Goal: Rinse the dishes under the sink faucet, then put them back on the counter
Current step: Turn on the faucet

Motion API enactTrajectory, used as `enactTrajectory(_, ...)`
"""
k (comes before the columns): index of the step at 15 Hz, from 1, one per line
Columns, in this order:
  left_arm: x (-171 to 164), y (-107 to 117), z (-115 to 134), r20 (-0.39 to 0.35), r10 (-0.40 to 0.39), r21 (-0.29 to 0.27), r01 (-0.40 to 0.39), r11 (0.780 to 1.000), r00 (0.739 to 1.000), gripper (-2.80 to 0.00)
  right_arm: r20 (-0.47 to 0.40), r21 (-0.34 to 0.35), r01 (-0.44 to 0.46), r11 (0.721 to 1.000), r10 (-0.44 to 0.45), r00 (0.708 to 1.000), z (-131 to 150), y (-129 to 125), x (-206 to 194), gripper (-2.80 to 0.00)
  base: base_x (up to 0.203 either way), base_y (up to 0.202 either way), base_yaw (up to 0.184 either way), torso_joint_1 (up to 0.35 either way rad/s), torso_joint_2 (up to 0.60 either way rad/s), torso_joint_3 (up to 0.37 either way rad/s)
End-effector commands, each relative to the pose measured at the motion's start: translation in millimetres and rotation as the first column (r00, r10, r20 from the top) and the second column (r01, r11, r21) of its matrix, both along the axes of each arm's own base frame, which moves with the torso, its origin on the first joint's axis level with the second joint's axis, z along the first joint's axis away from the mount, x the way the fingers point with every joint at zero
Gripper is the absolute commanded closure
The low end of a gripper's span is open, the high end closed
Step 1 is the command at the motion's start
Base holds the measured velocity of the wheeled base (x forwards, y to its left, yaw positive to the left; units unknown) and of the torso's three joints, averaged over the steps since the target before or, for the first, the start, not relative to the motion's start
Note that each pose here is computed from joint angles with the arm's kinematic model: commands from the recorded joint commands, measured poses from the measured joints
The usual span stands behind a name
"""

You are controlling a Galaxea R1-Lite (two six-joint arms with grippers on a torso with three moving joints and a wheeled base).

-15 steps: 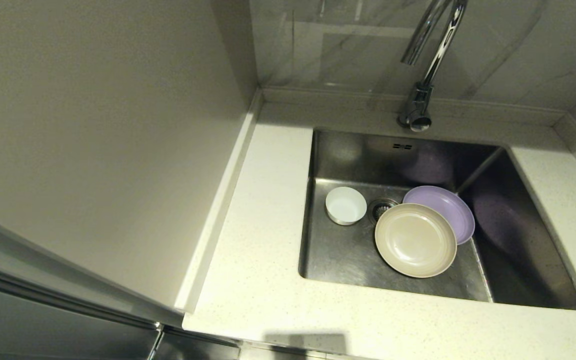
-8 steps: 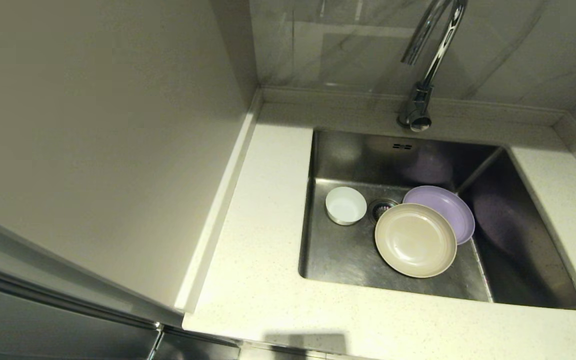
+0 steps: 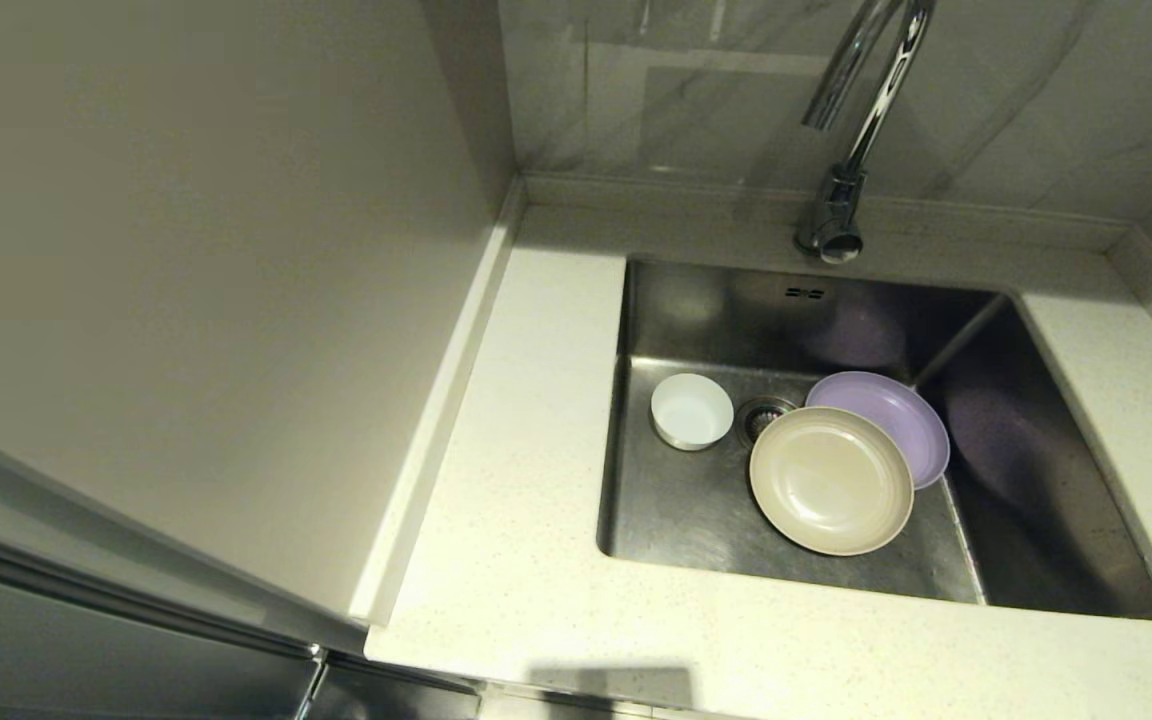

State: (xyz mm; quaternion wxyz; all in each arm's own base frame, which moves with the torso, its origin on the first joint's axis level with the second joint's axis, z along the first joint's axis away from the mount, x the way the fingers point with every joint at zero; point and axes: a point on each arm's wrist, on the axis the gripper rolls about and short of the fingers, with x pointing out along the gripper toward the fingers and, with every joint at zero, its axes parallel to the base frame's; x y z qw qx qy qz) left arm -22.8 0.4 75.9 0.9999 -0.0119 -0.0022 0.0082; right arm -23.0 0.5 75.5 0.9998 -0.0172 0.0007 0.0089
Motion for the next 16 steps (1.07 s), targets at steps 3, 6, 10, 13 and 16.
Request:
enactTrajectory(3, -0.1, 0.0, 0.0, 0.002, 0.0, -0.001, 0.0, 1.0, 1.0, 0.0, -0.001, -0.001, -0.001, 1.0, 0.001, 1.0, -0.1, 0.0, 0.1, 0.0, 0.0, 0.0, 0.0, 0.0, 0.0, 0.0)
enactTrajectory(6, -0.1, 0.0, 0.0, 0.002, 0.0, -0.001, 0.0, 1.0, 1.0, 0.0, -0.001, -0.001, -0.001, 1.0, 0.001, 1.0, -0.1, 0.0, 0.1, 0.0, 0.0, 0.0, 0.0, 0.0, 0.0, 0.0)
enactTrajectory(10, -0.1, 0.0, 0.0, 0.002, 0.0, -0.001, 0.0, 1.0, 1.0, 0.0, -0.001, -0.001, -0.001, 1.0, 0.001, 1.0, -0.1, 0.0, 0.1, 0.0, 0.0, 0.0, 0.0, 0.0, 0.0, 0.0)
enactTrajectory(13, -0.1, 0.0, 0.0, 0.002, 0.0, -0.001, 0.0, 1.0, 1.0, 0.0, -0.001, -0.001, -0.001, 1.0, 0.001, 1.0, -0.1, 0.0, 0.1, 0.0, 0.0, 0.0, 0.0, 0.0, 0.0, 0.0)
enactTrajectory(16, -0.1, 0.0, 0.0, 0.002, 0.0, -0.001, 0.0, 1.0, 1.0, 0.0, -0.001, -0.001, -0.001, 1.0, 0.001, 1.0, -0.1, 0.0, 0.1, 0.0, 0.0, 0.0, 0.0, 0.0, 0.0, 0.0)
